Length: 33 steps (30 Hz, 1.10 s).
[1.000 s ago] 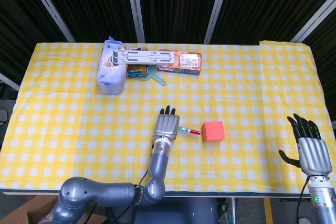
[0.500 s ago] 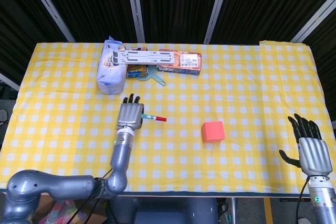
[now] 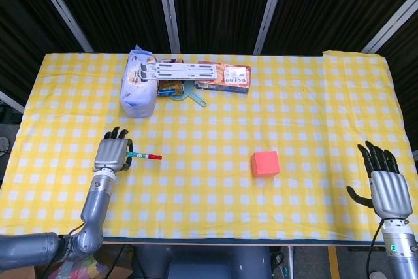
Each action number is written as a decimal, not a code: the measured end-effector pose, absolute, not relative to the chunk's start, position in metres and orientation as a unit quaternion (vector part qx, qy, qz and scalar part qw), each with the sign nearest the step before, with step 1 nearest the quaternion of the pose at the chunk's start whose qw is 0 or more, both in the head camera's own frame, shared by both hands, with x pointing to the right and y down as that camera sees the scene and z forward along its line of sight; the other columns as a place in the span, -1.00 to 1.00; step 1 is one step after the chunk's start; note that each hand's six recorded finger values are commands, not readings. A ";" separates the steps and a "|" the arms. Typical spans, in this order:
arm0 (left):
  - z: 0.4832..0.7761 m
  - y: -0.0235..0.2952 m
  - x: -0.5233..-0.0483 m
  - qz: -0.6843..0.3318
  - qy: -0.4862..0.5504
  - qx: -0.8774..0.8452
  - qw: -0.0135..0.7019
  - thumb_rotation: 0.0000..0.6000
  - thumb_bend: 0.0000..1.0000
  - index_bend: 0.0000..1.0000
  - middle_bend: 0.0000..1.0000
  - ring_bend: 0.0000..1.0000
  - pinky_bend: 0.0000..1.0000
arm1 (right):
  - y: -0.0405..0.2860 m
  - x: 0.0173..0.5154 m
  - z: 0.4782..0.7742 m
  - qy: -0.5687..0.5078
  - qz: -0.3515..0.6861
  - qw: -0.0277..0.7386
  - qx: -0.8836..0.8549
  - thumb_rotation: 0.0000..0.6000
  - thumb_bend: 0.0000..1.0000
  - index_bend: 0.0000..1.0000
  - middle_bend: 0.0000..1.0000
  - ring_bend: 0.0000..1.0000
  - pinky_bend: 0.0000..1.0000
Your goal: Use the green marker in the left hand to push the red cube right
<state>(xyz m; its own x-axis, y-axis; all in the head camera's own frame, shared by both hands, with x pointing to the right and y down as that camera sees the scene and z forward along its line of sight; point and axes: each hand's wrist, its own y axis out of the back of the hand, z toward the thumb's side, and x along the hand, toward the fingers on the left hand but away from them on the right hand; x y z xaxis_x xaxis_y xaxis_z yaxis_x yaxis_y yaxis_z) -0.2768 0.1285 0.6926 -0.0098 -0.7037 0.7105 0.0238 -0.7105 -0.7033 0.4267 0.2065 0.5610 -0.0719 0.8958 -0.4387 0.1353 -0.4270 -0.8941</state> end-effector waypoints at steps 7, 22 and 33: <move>0.699 0.132 -0.290 -0.661 0.264 -0.647 0.275 1.00 -0.50 -0.43 -0.91 -1.00 -0.86 | 0.207 0.427 0.561 -0.428 0.593 0.321 -0.602 1.00 -0.39 -1.00 -1.00 -1.00 -1.00; 0.652 0.125 -0.315 -0.588 0.348 -0.664 0.305 1.00 -0.57 -1.00 -1.00 -1.00 -0.97 | 0.207 0.427 0.561 -0.425 0.592 0.326 -0.602 1.00 -0.39 -1.00 -1.00 -1.00 -1.00; 0.580 0.179 -0.421 -0.575 0.393 -0.591 0.407 1.00 -0.69 -1.00 -1.00 -1.00 -0.99 | 0.205 0.422 0.562 -0.415 0.593 0.342 -0.599 1.00 -0.39 -1.00 -1.00 -1.00 -1.00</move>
